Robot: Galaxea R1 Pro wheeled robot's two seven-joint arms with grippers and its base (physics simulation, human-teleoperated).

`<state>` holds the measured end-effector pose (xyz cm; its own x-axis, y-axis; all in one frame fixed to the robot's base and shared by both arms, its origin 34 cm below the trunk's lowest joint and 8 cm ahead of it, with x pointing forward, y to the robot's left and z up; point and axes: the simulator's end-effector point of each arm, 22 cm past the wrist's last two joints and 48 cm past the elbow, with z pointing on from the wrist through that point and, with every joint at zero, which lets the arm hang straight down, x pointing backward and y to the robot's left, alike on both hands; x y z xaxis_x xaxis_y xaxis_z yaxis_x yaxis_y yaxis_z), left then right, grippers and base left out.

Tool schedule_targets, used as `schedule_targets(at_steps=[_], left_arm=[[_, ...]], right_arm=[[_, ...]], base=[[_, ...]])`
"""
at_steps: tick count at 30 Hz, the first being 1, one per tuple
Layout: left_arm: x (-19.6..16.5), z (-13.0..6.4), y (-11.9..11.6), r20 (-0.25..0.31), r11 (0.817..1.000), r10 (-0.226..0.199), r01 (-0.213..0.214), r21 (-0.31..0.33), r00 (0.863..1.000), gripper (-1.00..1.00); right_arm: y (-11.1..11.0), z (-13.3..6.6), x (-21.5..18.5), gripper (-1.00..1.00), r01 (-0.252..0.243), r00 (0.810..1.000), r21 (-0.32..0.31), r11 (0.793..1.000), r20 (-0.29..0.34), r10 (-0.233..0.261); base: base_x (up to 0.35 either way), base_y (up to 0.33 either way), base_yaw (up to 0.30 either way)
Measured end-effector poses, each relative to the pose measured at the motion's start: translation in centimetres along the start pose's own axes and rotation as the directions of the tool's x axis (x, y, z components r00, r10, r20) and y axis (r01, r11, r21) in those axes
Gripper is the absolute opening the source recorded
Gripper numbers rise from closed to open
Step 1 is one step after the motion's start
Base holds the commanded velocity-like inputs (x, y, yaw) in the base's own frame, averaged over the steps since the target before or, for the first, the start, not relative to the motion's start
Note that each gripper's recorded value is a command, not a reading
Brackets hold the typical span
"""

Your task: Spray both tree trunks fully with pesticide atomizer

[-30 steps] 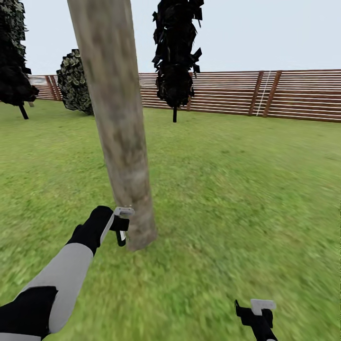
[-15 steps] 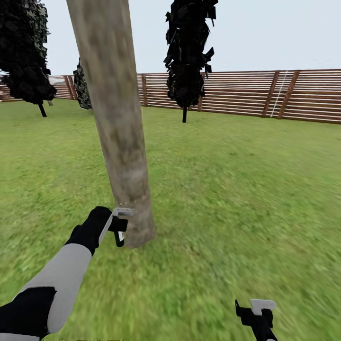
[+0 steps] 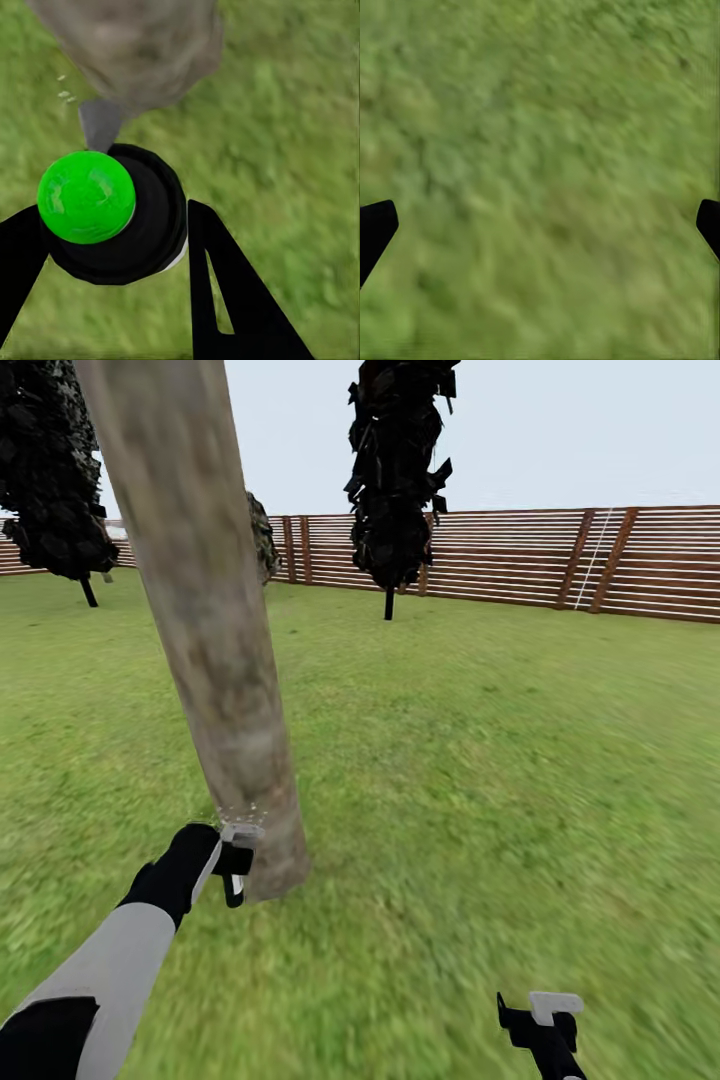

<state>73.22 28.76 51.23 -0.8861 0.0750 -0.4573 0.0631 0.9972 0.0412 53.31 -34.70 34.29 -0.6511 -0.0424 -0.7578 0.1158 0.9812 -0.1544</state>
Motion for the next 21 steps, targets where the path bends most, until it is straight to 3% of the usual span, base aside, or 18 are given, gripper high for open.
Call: schedule_targets(at_steps=[3, 4, 13, 16, 21], left_arm=[[1.3, 0.6, 3.4, 0.021, 0.999, 0.002, -0.001, -0.044, 1.0, -1.0], [2.0, 0.9, 3.5, 0.02, 0.999, 0.001, 0.0, -0.043, 1.0, -1.0], [3.8, 2.0, 0.4, 0.01, 1.0, 0.013, -0.013, -0.002, 1.0, -1.0], [6.0, 2.7, 1.1, -0.015, 1.0, 0.015, -0.015, -0.016, 1.0, -1.0], [7.7, 3.5, 0.7, 0.004, 0.999, 0.03, -0.03, -0.011, 1.0, -1.0]], right_arm=[[0.1, 0.0, 0.0, 1.0, -0.001, 1.0, -0.001, 1.0, -0.001, 0.001], [0.1, 0.0, 0.0, 1.0, -0.001, 1.0, -0.001, 1.0, -0.001, 0.001], [0.1, 0.0, 0.0, 1.0, -0.001, 1.0, -0.001, 1.0, -0.001, 0.001], [0.1, 0.0, 0.0, 1.0, -0.001, 1.0, -0.001, 1.0, -0.001, 0.001], [0.1, 0.0, 0.0, 1.0, -0.001, 1.0, -0.001, 1.0, -0.001, 0.001]], base=[[0.115, -0.083, 0.002], [0.024, -0.017, 0.07], [0.004, -0.003, 0.244], [0.0, 0.0, 0.277], [0.0, 0.0, 0.099]])
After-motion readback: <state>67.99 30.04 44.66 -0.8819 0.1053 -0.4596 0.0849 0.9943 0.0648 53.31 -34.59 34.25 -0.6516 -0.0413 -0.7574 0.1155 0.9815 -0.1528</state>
